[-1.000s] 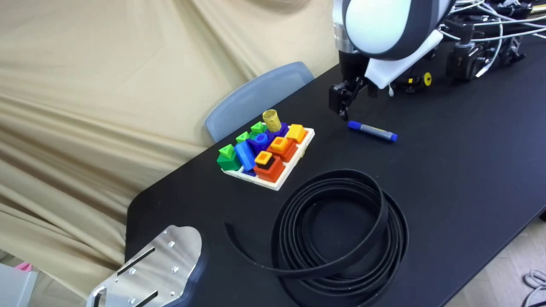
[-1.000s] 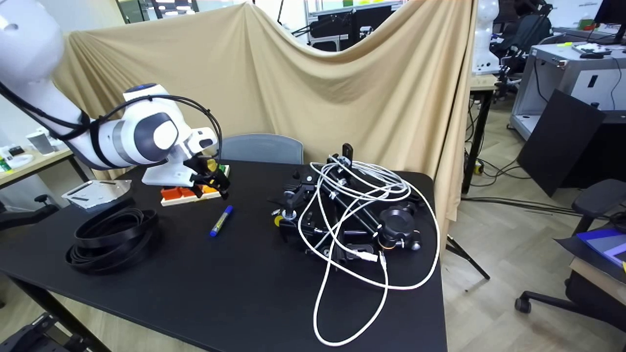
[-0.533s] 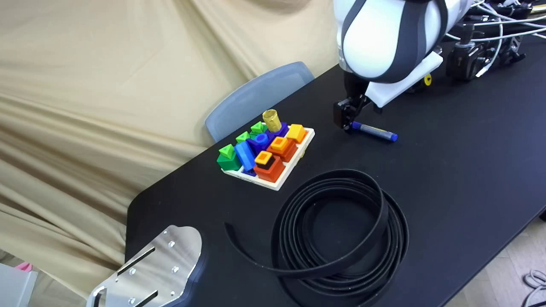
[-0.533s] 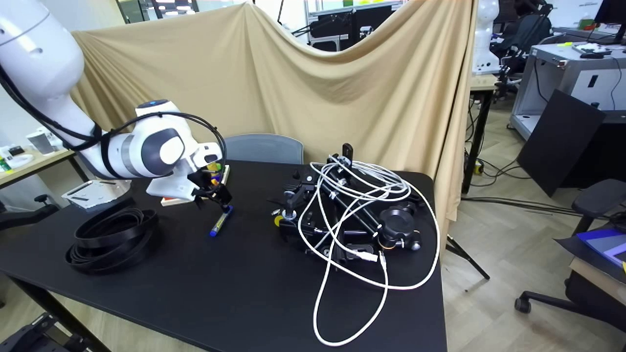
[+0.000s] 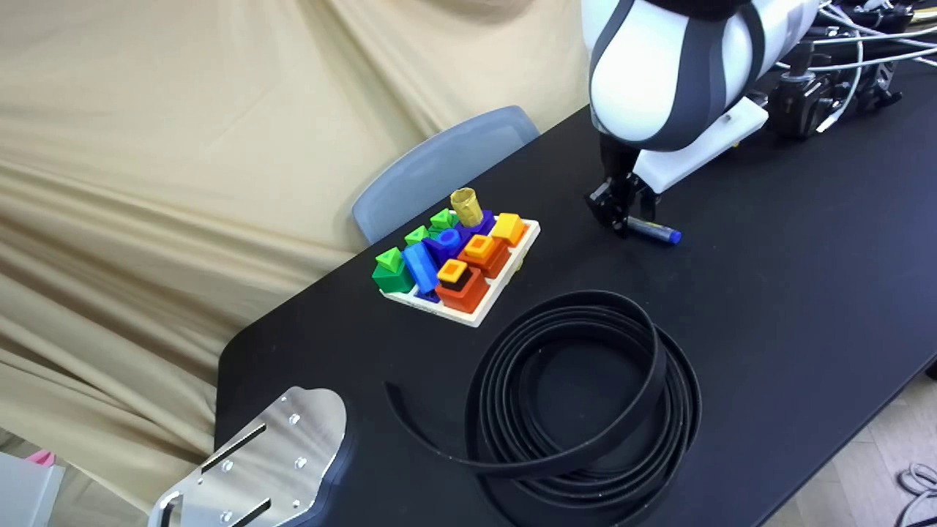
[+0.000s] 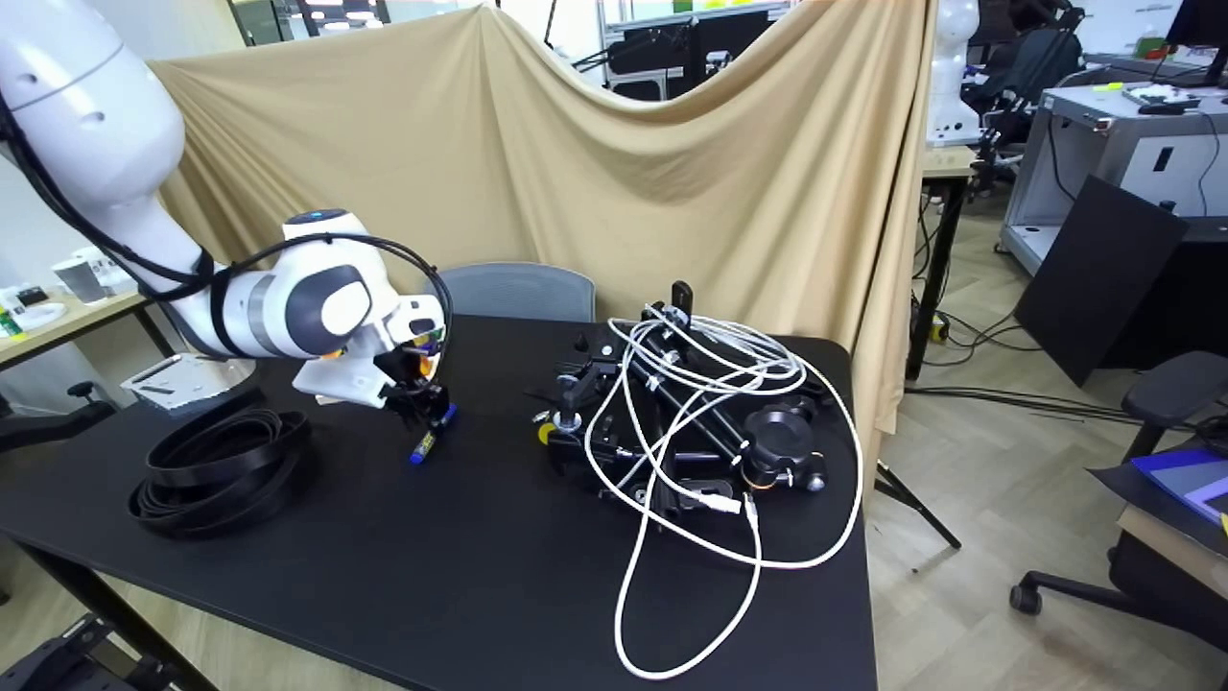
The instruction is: Move the marker to the left
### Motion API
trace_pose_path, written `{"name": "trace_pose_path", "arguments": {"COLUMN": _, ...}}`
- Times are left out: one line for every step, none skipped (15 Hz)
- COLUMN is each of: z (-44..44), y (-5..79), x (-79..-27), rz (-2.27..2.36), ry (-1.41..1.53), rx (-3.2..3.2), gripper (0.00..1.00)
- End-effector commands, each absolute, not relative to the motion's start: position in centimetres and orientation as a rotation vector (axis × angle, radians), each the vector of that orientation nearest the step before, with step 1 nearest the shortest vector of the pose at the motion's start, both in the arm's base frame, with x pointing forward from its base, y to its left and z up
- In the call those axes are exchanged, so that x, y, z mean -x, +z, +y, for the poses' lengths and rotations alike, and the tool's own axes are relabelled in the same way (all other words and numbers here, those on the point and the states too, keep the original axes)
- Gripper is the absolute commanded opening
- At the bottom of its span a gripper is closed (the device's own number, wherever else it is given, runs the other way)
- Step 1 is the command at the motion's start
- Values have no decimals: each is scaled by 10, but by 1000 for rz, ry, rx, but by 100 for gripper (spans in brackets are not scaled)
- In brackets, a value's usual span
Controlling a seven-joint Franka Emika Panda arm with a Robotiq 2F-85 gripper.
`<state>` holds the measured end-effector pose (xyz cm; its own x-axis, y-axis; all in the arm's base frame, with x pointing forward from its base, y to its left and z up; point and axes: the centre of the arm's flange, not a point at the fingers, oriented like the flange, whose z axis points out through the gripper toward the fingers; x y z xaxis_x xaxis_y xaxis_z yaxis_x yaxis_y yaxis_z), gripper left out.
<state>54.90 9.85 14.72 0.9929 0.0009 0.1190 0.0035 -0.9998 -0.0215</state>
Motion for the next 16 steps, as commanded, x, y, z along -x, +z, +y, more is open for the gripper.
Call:
{"name": "trace_pose_path", "arguments": {"z": 86, "y": 141, "x": -552, "rz": 42, "ry": -133, "rx": 3118, "gripper": 19}}
{"name": "trace_pose_path", "arguments": {"z": 83, "y": 141, "x": -551, "rz": 50, "ry": -126, "rx": 3118, "gripper": 13}}
{"name": "trace_pose_path", "arguments": {"z": 81, "y": 141, "x": -551, "rz": 55, "ry": -123, "rx": 3117, "gripper": 5}}
{"name": "trace_pose_path", "arguments": {"z": 79, "y": 142, "x": -551, "rz": 58, "ry": -125, "rx": 3116, "gripper": 1}}
{"name": "trace_pose_path", "arguments": {"z": 79, "y": 147, "x": -551, "rz": 56, "ry": -136, "rx": 3112, "gripper": 4}}
{"name": "trace_pose_path", "arguments": {"z": 80, "y": 151, "x": -551, "rz": 50, "ry": -147, "rx": 3111, "gripper": 5}}
{"name": "trace_pose_path", "arguments": {"z": 81, "y": 156, "x": -550, "rz": 41, "ry": -156, "rx": 3109, "gripper": 5}}
{"name": "trace_pose_path", "arguments": {"z": 82, "y": 161, "x": -550, "rz": 31, "ry": -164, "rx": 3106, "gripper": 5}}
{"name": "trace_pose_path", "arguments": {"z": 85, "y": 170, "x": -548, "rz": 11, "ry": -177, "rx": 3103, "gripper": 5}}
{"name": "trace_pose_path", "arguments": {"z": 88, "y": 178, "x": -546, "rz": -9, "ry": -190, "rx": 3101, "gripper": 5}}
{"name": "trace_pose_path", "arguments": {"z": 92, "y": 187, "x": -544, "rz": -34, "ry": -208, "rx": 3094, "gripper": 5}}
{"name": "trace_pose_path", "arguments": {"z": 96, "y": 194, "x": -543, "rz": -53, "ry": -225, "rx": 3084, "gripper": 5}}
{"name": "trace_pose_path", "arguments": {"z": 103, "y": 199, "x": -542, "rz": -73, "ry": -243, "rx": 3074, "gripper": 5}}
{"name": "trace_pose_path", "arguments": {"z": 110, "y": 203, "x": -542, "rz": -94, "ry": -253, "rx": 3062, "gripper": 5}}
{"name": "trace_pose_path", "arguments": {"z": 119, "y": 204, "x": -542, "rz": -113, "ry": -250, "rx": 3048, "gripper": 5}}
{"name": "trace_pose_path", "arguments": {"z": 128, "y": 205, "x": -542, "rz": -130, "ry": -249, "rx": 3036, "gripper": 5}}
